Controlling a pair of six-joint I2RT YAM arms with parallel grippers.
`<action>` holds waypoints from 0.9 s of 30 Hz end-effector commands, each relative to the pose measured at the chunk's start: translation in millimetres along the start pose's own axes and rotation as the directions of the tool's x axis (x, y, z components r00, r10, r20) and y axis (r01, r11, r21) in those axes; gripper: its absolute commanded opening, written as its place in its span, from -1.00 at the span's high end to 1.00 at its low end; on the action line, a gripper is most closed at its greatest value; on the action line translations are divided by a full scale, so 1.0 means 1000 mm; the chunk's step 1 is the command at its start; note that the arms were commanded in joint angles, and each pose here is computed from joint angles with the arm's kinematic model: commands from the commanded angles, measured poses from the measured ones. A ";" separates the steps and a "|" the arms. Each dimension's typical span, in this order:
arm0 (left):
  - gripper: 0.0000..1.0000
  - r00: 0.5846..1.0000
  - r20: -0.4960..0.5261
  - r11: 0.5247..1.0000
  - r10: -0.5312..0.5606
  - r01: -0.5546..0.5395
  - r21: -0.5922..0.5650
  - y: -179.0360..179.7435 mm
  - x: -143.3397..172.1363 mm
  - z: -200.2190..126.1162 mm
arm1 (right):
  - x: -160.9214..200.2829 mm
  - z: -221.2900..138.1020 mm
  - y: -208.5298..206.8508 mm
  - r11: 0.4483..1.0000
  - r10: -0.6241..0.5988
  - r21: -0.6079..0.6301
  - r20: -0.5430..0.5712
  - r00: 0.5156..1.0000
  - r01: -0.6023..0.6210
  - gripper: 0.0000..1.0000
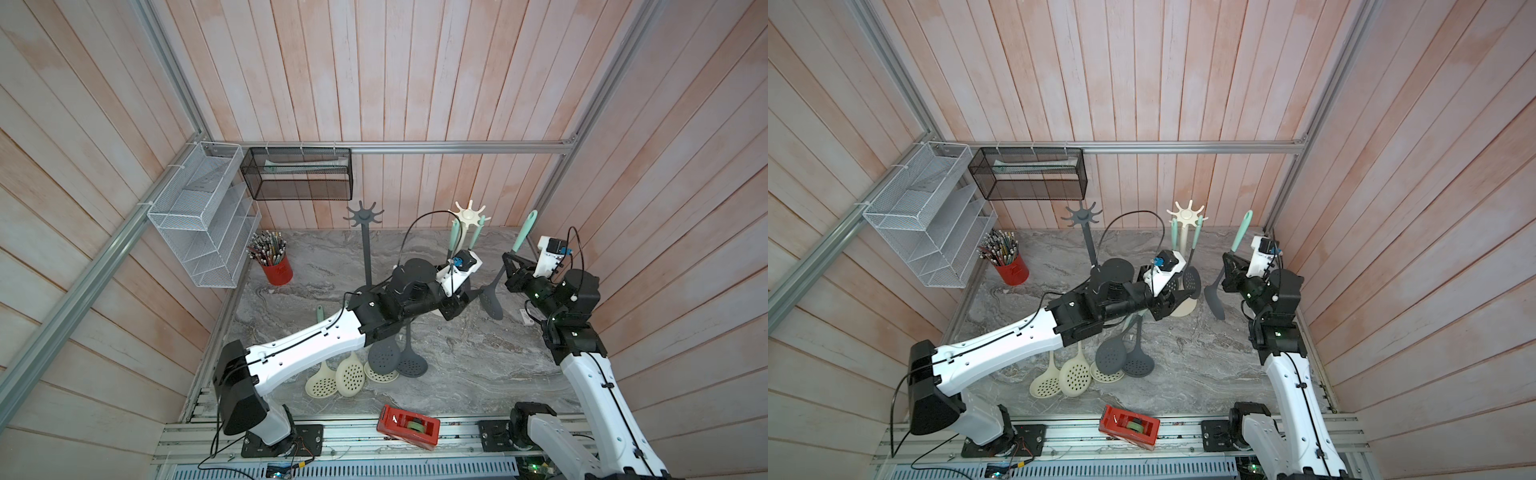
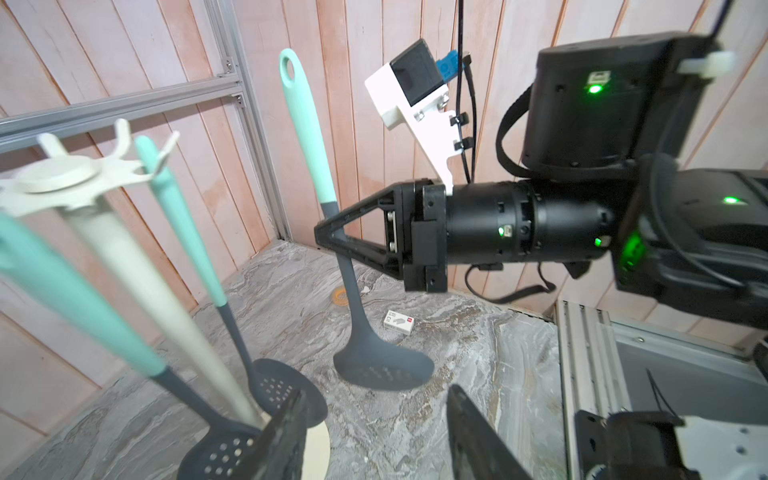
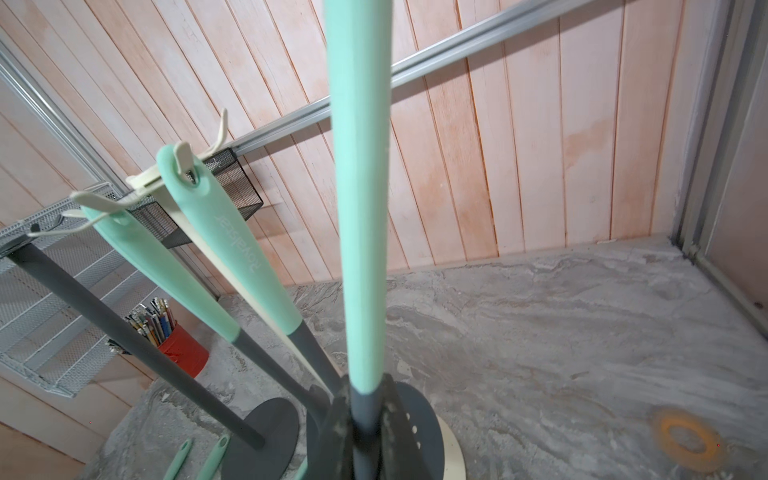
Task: Hang the skimmer on the kitchen utensil rack
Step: Pick up the skimmer from the center of the board, then hang the skimmer on the rack.
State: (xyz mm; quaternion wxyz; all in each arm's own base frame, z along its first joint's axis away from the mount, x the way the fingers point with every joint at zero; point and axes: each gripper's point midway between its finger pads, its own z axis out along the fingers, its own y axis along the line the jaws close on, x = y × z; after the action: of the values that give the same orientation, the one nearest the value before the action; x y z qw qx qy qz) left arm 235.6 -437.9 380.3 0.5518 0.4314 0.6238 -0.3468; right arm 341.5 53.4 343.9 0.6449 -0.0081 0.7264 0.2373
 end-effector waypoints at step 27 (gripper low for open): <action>-0.11 0.975 0.158 0.970 -0.154 0.118 0.214 0.045 -0.021 -0.080 | -0.029 0.088 0.018 0.798 -0.522 -0.265 0.147 0.840 0.542 1.00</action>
State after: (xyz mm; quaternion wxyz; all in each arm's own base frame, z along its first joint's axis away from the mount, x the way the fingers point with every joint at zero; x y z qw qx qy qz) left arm 247.2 -348.9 417.7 0.5403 0.4045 0.5679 -0.4712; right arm 424.7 88.7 358.0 0.6851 -0.2722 0.6556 0.1633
